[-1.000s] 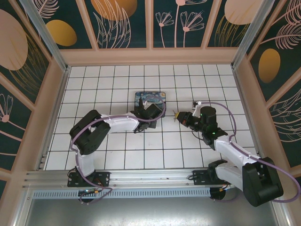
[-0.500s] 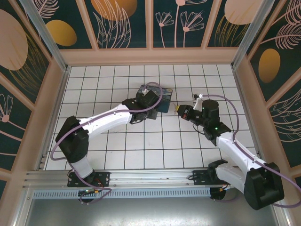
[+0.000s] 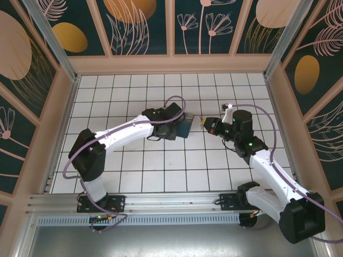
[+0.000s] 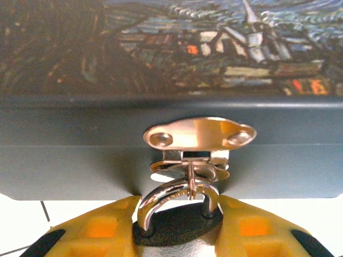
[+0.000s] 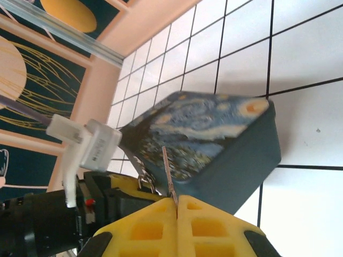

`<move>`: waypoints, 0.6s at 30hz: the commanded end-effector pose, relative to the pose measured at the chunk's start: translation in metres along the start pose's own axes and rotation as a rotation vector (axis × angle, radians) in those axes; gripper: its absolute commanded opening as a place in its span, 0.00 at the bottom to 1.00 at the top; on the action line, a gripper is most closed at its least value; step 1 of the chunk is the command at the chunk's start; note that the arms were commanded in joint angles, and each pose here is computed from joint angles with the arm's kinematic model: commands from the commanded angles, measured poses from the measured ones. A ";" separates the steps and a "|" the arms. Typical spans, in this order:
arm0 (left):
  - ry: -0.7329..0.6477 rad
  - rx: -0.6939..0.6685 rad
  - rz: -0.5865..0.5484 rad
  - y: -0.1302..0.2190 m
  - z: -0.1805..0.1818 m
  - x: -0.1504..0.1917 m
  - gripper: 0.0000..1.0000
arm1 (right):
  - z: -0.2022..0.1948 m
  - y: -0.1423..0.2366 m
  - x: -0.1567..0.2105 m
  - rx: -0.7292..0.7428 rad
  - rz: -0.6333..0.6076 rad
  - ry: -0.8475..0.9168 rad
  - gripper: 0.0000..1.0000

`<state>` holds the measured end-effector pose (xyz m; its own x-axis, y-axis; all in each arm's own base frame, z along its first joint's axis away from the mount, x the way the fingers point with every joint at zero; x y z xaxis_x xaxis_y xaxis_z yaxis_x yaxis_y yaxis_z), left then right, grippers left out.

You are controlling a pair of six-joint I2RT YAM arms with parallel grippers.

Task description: Unlock the padlock with the key

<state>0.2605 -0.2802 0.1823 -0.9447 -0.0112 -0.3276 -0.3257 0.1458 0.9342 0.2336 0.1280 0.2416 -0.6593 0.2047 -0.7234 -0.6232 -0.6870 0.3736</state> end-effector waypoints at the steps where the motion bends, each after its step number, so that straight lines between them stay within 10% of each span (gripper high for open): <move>1: -0.034 -0.036 0.075 0.016 0.001 -0.002 0.26 | 0.007 -0.002 -0.006 0.010 0.037 0.038 0.00; 18: 0.011 -0.133 0.193 0.045 0.011 -0.032 0.33 | 0.005 -0.011 -0.007 -0.004 0.086 0.034 0.00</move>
<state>0.2808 -0.2696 0.2351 -0.9814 -0.0150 -0.1912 -0.1918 0.0697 0.9790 0.2399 0.1349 0.2314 -0.7171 0.1288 -0.6850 -0.5651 -0.6827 0.4632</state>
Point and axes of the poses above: each hand's point on the last joint's axis, 136 mm out from that joint toward the fingers, its own y axis back along the fingers, its own z axis along the line the jaws close on, x = y × z, the point moved 8 cm from there along y, back along the fingers, and after that the axes turned 14 degrees about y, right-handed, at the moved point
